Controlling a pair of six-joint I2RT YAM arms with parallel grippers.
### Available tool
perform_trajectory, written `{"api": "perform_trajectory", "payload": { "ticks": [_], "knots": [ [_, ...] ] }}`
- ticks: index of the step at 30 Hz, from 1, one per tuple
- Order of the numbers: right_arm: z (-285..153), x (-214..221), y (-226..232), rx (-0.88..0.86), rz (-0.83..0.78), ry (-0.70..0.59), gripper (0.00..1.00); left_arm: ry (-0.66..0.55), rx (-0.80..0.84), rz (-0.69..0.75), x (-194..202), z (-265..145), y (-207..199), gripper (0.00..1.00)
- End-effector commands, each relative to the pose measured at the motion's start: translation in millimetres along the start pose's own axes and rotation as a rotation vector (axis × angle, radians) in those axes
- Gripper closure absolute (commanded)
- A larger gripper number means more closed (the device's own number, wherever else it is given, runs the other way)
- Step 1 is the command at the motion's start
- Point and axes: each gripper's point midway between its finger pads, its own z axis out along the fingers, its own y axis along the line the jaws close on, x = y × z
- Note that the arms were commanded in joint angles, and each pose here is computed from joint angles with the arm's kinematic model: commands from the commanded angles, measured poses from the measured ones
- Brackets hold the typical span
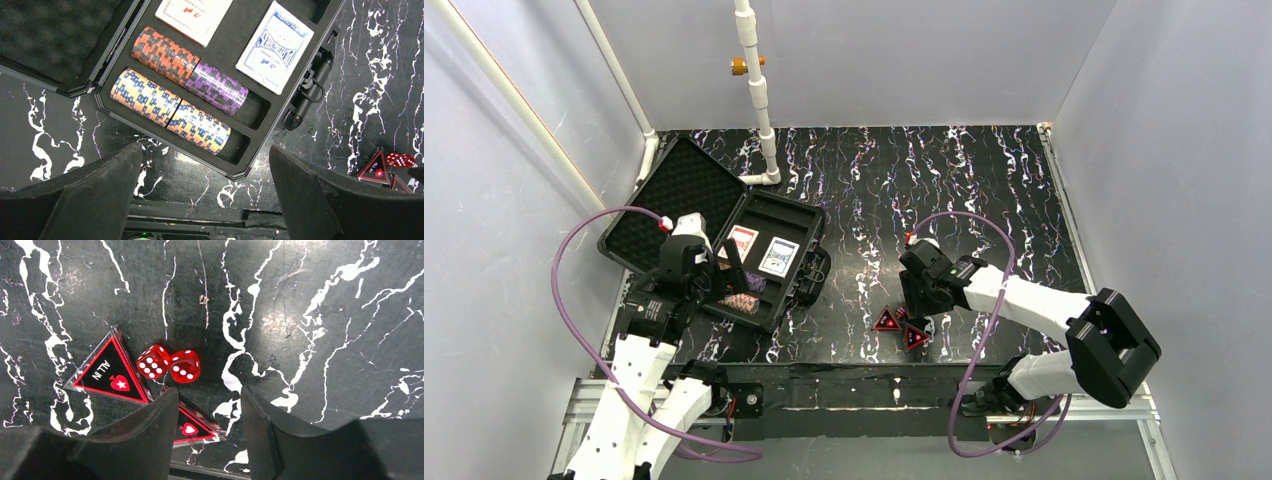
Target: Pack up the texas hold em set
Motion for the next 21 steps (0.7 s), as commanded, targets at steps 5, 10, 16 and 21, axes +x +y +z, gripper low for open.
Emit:
{"api": "perform_trajectory", "payload": {
  "ticks": [5,10,16,21],
  "knots": [
    [8.1,-1.9,11.6,-0.054,-0.039,-0.003,0.44,0.01,-0.011,0.018,4.0,1.2,3.8,0.02],
    [11.8,-2.8,12.1,-0.05,-0.052,0.003,0.44,0.009,-0.012,0.017,4.0,1.0,3.9,0.02],
    [15.8,-3.0,12.1,-0.043,-0.063,0.009,0.49,0.007,-0.011,0.017,3.9,0.8,4.0,0.02],
    [17.9,-4.0,13.1,-0.045,-0.063,0.004,0.5,0.005,-0.009,0.017,3.5,0.6,3.6,0.02]
  ]
}}
